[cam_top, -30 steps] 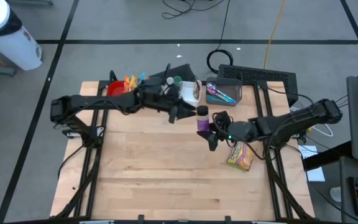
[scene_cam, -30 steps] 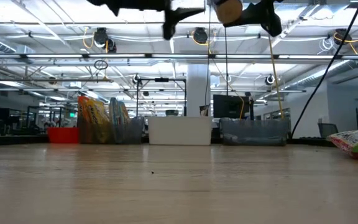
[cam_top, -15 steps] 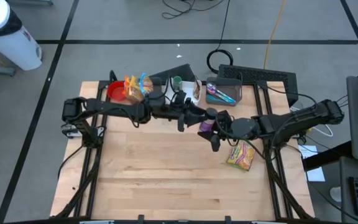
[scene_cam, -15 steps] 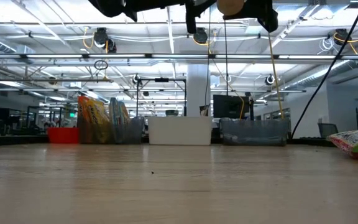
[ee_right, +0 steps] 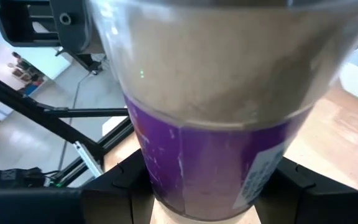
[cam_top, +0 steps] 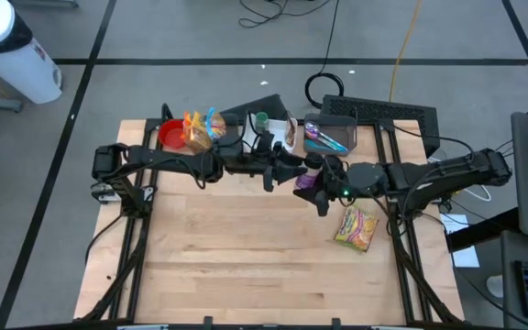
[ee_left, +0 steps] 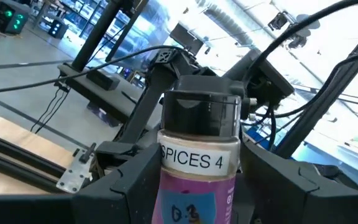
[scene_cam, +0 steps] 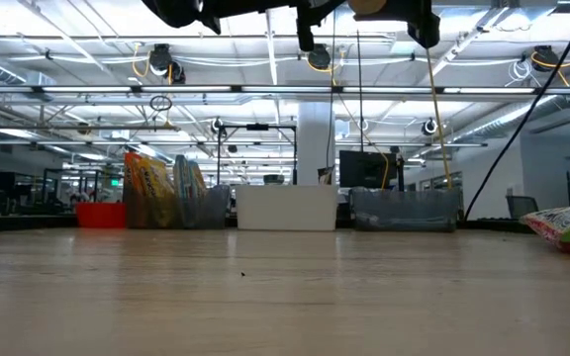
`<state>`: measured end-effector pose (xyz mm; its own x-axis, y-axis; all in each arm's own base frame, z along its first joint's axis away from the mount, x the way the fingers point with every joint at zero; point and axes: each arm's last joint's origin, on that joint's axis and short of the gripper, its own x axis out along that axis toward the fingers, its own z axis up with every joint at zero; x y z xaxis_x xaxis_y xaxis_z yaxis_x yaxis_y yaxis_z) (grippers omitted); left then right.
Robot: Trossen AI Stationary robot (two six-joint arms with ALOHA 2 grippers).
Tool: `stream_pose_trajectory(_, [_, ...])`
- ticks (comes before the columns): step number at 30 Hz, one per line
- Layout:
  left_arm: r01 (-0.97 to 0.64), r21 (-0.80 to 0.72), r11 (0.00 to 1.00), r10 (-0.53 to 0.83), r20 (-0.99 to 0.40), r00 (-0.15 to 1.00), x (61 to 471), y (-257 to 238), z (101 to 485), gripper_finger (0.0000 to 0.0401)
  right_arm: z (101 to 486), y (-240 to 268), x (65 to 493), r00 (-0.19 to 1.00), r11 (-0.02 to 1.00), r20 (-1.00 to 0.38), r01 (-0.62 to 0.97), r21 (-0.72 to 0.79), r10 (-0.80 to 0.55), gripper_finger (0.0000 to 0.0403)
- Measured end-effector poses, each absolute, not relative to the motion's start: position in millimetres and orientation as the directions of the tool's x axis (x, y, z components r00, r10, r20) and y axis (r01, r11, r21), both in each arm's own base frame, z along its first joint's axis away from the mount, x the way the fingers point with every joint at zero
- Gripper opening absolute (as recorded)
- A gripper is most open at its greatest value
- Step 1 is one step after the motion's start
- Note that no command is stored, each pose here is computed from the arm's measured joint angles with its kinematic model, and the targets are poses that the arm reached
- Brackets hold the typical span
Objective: Pick & Place Food Item
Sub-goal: Put the purple seasoning bottle into the white bin
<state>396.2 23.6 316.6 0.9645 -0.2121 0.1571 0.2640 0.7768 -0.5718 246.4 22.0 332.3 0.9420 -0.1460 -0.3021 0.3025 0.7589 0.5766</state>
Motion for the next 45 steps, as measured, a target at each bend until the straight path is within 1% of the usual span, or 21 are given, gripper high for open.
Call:
stream_pose_trajectory(6, [0.267,-0.545,0.795,-0.221,0.149,0.964,398,16,319,0.0223,334,17,247,0.947,0.750,-0.297,0.282,0.598,-0.119,0.0195])
stream_pose_trajectory(8, [0.249,-0.540,0.804,-0.205,0.143,0.968,398,15,318,0.0223,333,14,248,0.947,0.747,-0.302,0.275,0.606,-0.104,0.0195])
stream_pose_trajectory(12, [0.230,-0.542,0.808,-0.190,0.129,0.973,398,15,317,0.0223,327,10,253,0.938,0.713,-0.336,0.289,0.639,-0.079,0.0195])
stream_pose_trajectory(17, [0.199,-0.551,0.810,-0.190,0.074,0.979,398,13,313,0.0224,323,8,256,0.933,0.711,-0.355,0.291,0.640,-0.062,0.0195])
stream_pose_trajectory(25, [0.184,-0.548,0.816,-0.182,0.057,0.982,400,11,311,0.0224,319,0,255,0.916,0.700,-0.399,0.314,0.642,-0.044,0.0195])
stream_pose_trajectory(27, [0.186,-0.546,0.817,-0.188,0.053,0.981,401,11,315,0.0224,319,-1,255,0.918,0.699,-0.395,0.311,0.644,-0.045,0.0195])
stream_pose_trajectory(36, [0.135,-0.494,0.859,-0.185,-0.054,0.981,404,11,329,0.0223,319,-1,255,0.917,0.699,-0.396,0.313,0.643,-0.047,0.0195])
stream_pose_trajectory(45, [0.128,-0.491,0.862,-0.180,-0.060,0.982,404,11,328,0.0223,319,-1,255,0.917,0.695,-0.395,0.315,0.646,-0.048,0.0195])
